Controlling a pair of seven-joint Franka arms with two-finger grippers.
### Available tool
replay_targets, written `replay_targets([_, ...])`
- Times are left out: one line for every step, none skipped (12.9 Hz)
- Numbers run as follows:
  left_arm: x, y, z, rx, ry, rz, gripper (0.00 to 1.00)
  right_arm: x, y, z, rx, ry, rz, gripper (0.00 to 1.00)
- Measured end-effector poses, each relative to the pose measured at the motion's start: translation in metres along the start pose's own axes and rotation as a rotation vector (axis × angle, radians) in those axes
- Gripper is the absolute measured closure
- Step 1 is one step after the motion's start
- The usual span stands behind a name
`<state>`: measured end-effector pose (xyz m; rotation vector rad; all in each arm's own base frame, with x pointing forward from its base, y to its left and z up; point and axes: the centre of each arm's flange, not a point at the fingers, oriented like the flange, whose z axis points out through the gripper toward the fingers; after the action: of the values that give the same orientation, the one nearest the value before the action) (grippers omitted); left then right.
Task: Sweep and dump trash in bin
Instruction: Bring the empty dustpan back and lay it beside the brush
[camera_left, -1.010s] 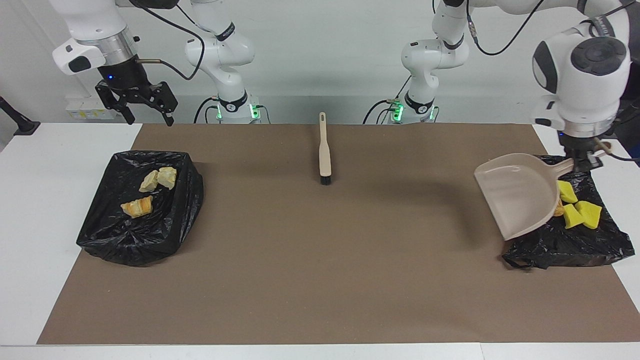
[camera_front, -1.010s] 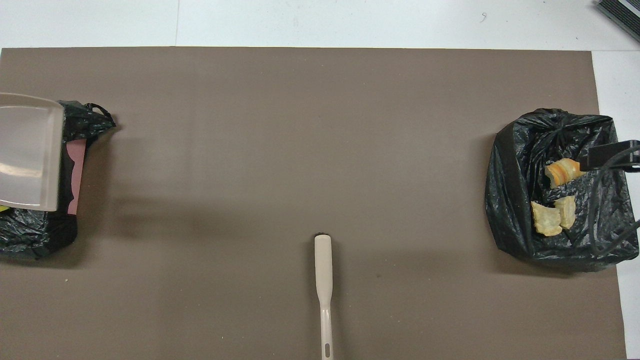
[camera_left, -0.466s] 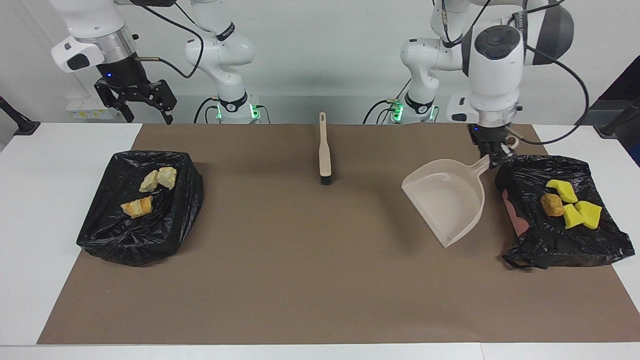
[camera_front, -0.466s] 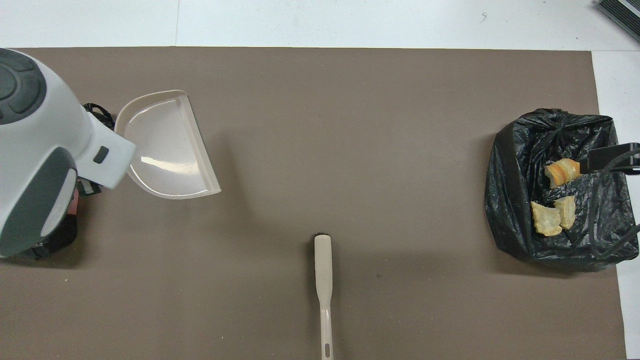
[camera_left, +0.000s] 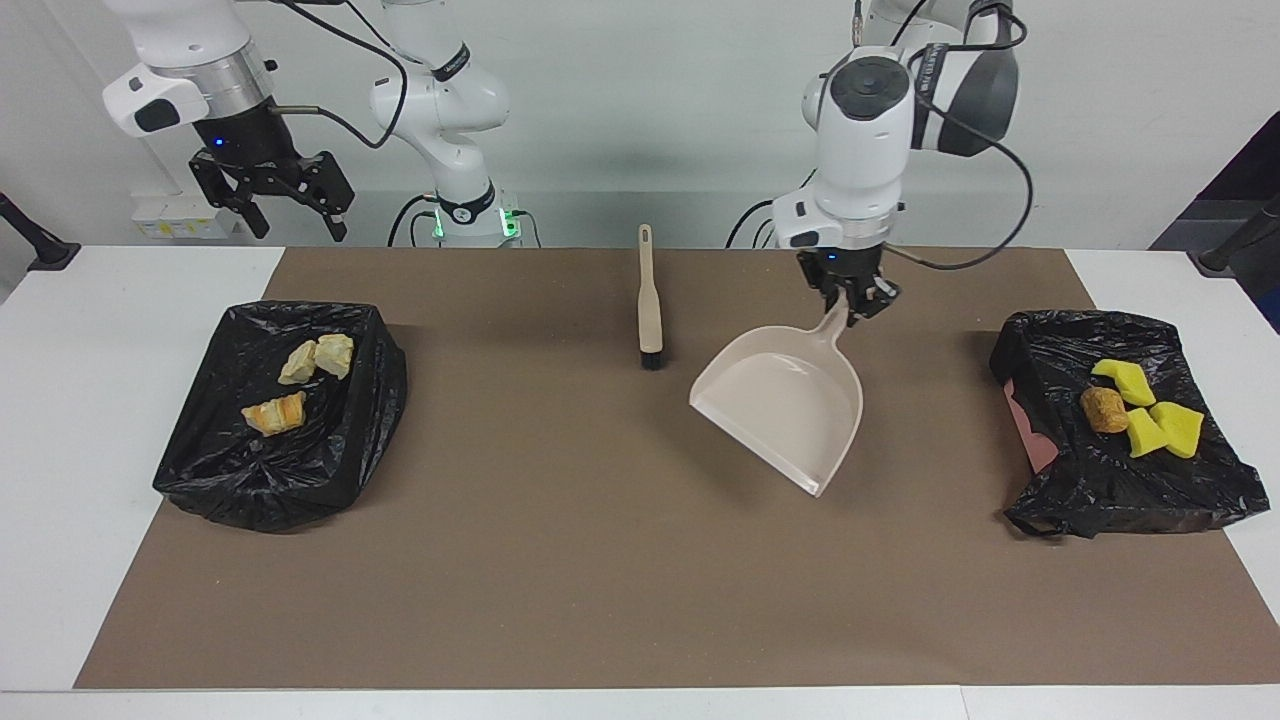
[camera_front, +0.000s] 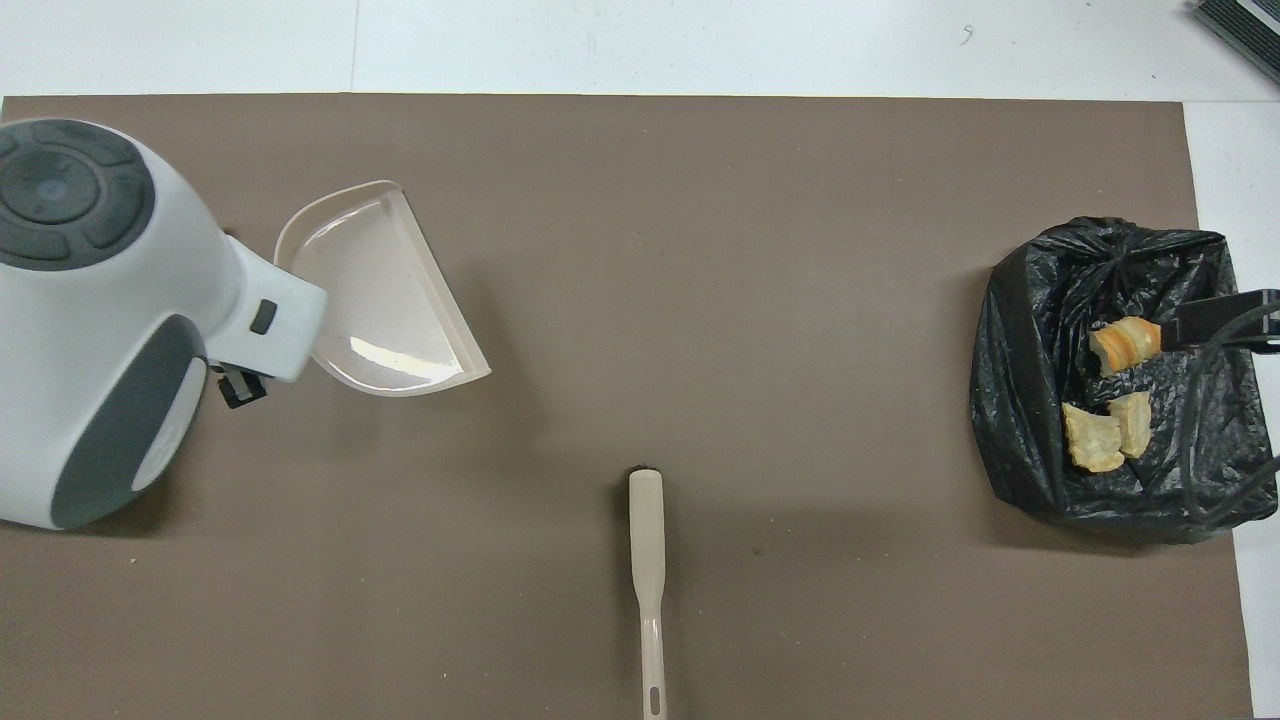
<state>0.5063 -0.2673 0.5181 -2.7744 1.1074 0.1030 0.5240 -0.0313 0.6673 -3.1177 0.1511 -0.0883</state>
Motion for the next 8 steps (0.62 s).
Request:
replay_targets([0.011, 0.014, 0.01, -0.019, 0.016, -0.065, 0.68, 0.0, 0.0, 0.0, 0.0, 0.0, 0.0, 0.0])
replay_targets([0.025, 0.029, 0.02, -0.041, 0.04, -0.125, 0.68, 0.0, 0.0, 0.0, 0.0, 0.0, -0.001, 0.0])
replay_targets([0.04, 0.044, 0.032, -0.055, 0.065, -0.181, 0.68, 0.0, -0.001, 0.0, 0.0, -0.001, -0.002, 0.0])
replay_targets([0.055, 0.057, 0.044, -0.077, 0.089, -0.244, 0.68, 0.0, -0.001, 0.0, 0.0, -0.002, -0.002, 0.0])
replay_targets([0.067, 0.067, 0.056, -0.12, 0.11, -0.307, 0.68, 0.0, -0.002, 0.0, 0.0, -0.002, -0.004, 0.0])
replay_targets([0.078, 0.076, 0.066, -0.162, 0.127, -0.364, 0.68, 0.0, -0.003, 0.0, 0.0, -0.002, -0.005, 0.0])
replay_targets([0.087, 0.087, 0.075, -0.189, 0.143, -0.413, 0.68, 0.0, -0.004, 0.0, 0.0, -0.002, -0.007, 0.0])
replay_targets([0.095, 0.097, 0.083, -0.203, 0.155, -0.446, 0.68, 0.0, -0.005, 0.0, 0.0, -0.002, -0.009, 0.0])
